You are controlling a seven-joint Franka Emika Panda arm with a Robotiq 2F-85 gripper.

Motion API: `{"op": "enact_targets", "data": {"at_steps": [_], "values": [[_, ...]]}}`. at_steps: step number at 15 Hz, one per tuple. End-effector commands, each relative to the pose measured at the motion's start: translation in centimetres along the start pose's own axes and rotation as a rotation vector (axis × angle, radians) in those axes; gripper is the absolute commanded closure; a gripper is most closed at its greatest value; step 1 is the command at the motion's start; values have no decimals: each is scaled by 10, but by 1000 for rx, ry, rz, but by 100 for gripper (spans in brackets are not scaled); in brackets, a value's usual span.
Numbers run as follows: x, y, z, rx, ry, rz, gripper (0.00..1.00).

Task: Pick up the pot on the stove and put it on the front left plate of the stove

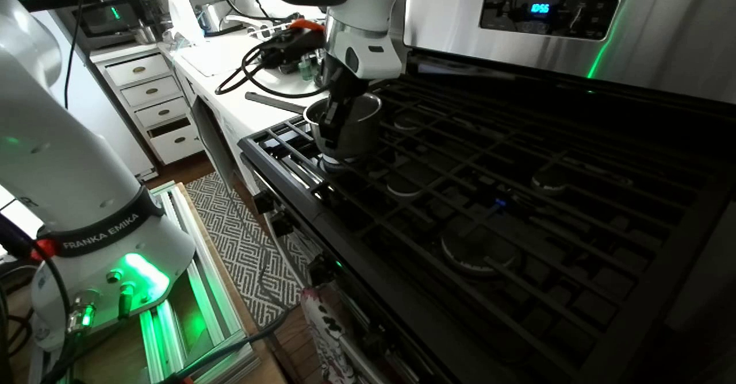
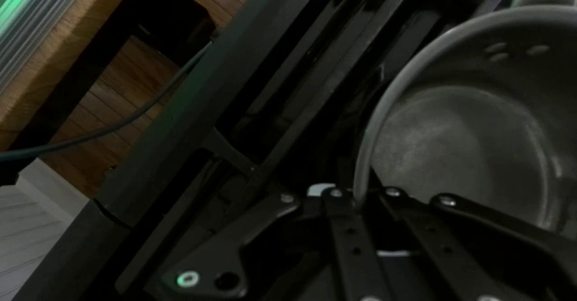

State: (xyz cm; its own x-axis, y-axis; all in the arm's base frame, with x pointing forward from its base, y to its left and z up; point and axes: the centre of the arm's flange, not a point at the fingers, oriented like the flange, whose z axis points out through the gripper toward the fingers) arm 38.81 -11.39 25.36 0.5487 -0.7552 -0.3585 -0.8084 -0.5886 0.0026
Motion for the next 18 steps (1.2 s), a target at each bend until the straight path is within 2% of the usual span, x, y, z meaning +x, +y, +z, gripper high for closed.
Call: {"op": "enact_targets", "data": {"at_steps": [1,4,9,18], "values": [[5,-5,-4,1,-31,30,99],[-3,-6,-2,-9,-42,26,99],[-15,2,2,-59,-109,2,99],[-16,-3,15,-51,-63,128,99]]}}
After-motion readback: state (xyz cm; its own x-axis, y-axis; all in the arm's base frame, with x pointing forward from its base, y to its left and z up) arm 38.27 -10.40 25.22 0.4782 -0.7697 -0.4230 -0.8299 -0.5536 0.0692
